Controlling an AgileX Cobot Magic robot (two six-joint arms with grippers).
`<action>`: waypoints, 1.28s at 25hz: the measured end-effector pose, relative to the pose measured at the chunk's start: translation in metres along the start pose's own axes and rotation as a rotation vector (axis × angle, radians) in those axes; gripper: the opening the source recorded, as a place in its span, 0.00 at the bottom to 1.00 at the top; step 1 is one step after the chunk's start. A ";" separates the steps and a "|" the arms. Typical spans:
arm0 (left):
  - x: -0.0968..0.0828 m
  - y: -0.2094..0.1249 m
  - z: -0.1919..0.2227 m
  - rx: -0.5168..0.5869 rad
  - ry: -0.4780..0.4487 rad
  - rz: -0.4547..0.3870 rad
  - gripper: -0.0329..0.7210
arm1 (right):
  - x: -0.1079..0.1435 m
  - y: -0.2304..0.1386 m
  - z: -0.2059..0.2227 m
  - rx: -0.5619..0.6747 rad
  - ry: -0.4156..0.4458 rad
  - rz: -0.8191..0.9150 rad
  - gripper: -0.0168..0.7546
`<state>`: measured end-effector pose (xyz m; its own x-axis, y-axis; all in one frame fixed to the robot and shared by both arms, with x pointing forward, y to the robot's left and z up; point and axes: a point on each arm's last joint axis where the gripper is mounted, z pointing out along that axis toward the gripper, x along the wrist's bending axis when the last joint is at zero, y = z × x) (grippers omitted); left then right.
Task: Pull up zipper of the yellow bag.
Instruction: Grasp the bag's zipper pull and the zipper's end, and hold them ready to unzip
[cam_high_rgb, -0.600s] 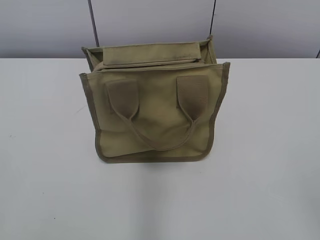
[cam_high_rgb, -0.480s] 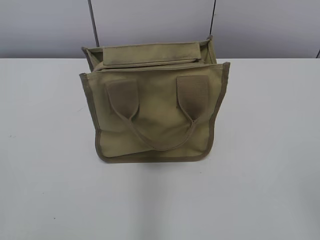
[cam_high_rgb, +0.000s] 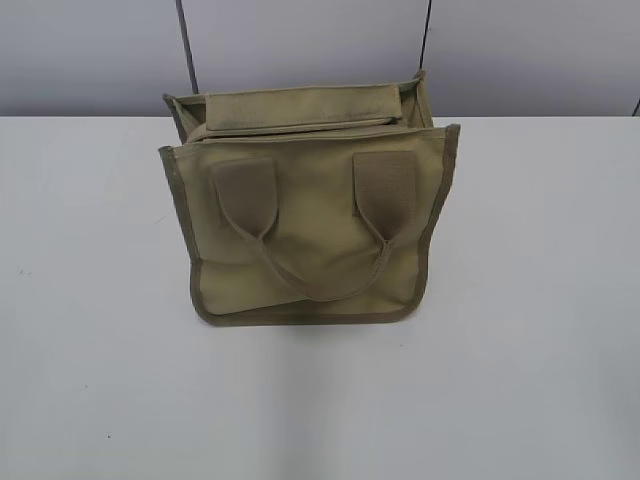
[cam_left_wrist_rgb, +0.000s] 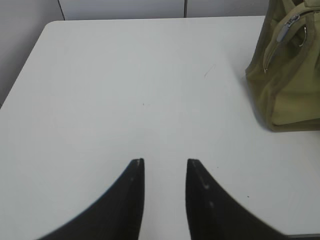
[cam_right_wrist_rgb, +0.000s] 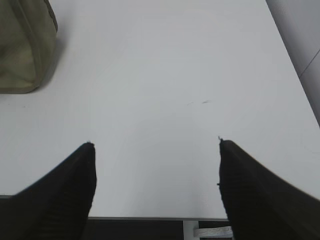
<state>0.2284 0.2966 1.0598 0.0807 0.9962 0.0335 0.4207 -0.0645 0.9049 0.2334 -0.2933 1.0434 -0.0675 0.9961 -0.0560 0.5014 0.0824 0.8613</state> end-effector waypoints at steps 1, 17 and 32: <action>0.000 0.000 0.000 0.000 0.000 0.000 0.35 | 0.000 0.000 0.000 0.000 0.000 0.000 0.75; -0.002 0.008 -0.005 -0.070 -0.018 -0.012 0.37 | 0.000 0.000 0.000 0.000 0.000 0.000 0.75; 0.010 0.091 0.084 -0.272 0.001 -0.117 0.50 | 0.000 0.000 0.000 0.000 0.000 0.000 0.75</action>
<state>0.3428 0.2961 1.1065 0.0452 0.9960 -0.0774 0.1698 0.0687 0.9831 0.2334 -0.2933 1.0434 -0.0675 0.9961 -0.0560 0.5014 0.0824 0.8613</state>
